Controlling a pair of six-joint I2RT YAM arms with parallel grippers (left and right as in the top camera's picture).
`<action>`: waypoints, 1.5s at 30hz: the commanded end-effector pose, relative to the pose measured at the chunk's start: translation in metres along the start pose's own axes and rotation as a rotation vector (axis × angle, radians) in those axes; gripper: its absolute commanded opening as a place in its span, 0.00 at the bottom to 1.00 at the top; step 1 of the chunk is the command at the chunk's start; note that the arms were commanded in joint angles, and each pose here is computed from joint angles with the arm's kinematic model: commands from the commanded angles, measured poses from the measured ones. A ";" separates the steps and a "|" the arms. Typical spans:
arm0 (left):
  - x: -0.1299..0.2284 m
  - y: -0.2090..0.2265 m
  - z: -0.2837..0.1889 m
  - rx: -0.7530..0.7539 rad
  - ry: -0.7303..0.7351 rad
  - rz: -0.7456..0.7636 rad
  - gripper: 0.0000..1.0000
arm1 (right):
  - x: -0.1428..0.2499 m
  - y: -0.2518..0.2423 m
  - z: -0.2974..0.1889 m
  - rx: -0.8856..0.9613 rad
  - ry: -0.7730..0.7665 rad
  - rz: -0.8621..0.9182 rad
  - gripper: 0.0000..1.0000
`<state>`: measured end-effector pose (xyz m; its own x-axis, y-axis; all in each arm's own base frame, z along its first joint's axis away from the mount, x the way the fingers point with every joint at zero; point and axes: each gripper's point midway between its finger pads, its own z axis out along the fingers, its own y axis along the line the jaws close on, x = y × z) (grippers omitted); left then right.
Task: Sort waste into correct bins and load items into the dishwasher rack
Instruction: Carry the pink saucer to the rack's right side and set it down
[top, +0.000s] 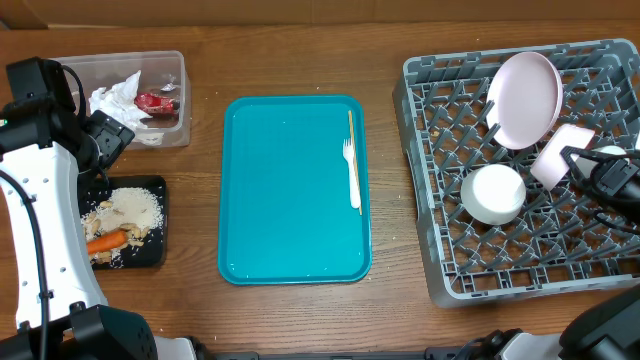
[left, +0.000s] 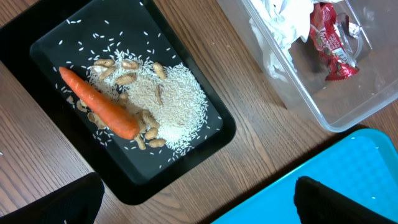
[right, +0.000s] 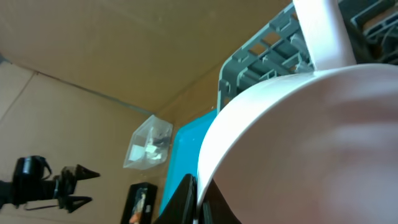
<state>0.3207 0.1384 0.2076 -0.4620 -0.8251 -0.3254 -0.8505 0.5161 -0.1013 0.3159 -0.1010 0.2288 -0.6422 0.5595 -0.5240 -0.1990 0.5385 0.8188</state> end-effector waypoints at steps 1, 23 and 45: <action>-0.007 0.000 -0.005 -0.001 -0.026 0.000 1.00 | -0.003 -0.001 0.000 -0.031 -0.020 -0.018 0.04; -0.007 0.000 -0.005 -0.001 -0.026 0.000 1.00 | 0.024 -0.089 -0.011 0.395 0.071 0.470 0.07; -0.007 0.000 -0.005 -0.001 -0.026 0.000 1.00 | 0.045 -0.089 -0.077 0.924 0.038 0.692 0.22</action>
<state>0.3207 0.1384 0.2076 -0.4620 -0.8251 -0.3254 -0.8505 0.5161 -0.1013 0.2560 -0.1655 0.1536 -0.4575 0.8892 -0.0045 0.7742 0.4008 0.4898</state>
